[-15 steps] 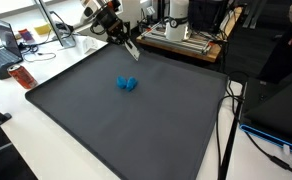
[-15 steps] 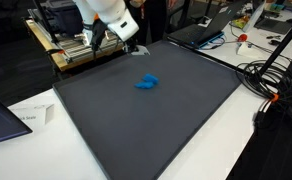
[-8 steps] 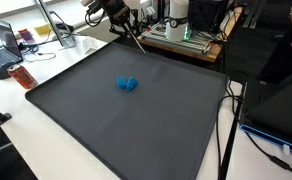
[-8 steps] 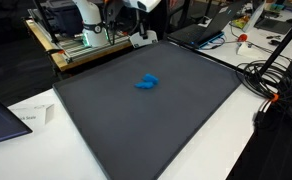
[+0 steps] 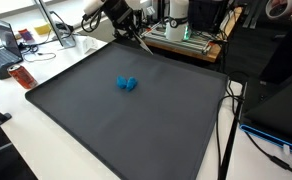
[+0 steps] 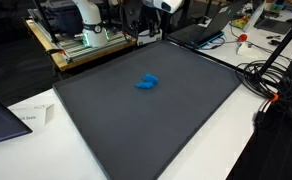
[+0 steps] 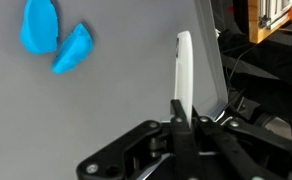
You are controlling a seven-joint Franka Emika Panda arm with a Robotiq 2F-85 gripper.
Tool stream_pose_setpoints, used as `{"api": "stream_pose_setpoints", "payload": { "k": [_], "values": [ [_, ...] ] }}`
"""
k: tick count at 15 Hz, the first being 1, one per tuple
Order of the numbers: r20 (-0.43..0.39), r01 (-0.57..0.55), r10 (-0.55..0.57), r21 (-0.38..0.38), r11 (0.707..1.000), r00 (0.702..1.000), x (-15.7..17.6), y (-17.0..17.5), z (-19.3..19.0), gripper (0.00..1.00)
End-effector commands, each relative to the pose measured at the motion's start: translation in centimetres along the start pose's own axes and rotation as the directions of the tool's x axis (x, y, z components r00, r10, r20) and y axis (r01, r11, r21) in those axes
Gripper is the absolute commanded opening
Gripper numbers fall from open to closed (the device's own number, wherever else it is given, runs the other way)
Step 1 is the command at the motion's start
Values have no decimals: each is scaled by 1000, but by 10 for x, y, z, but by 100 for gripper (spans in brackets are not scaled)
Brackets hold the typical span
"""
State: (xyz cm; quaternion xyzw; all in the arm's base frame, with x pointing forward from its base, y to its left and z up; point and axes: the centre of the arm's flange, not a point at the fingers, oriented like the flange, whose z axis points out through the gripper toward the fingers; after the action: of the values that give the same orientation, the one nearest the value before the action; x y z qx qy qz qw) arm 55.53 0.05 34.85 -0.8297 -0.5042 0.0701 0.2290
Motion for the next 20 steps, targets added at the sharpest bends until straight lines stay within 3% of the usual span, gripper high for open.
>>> {"api": "stream_pose_setpoints", "payload": {
  "k": [1,11,16,20],
  "values": [
    [45,-2,-2,79,997,999,23,52,-3,1],
    [62,4,-21,267,964,998,24,138,34,1],
    [57,4,-23,312,950,998,13,159,44,1],
    [70,-3,-21,326,945,997,10,157,37,1]
  ]
}}
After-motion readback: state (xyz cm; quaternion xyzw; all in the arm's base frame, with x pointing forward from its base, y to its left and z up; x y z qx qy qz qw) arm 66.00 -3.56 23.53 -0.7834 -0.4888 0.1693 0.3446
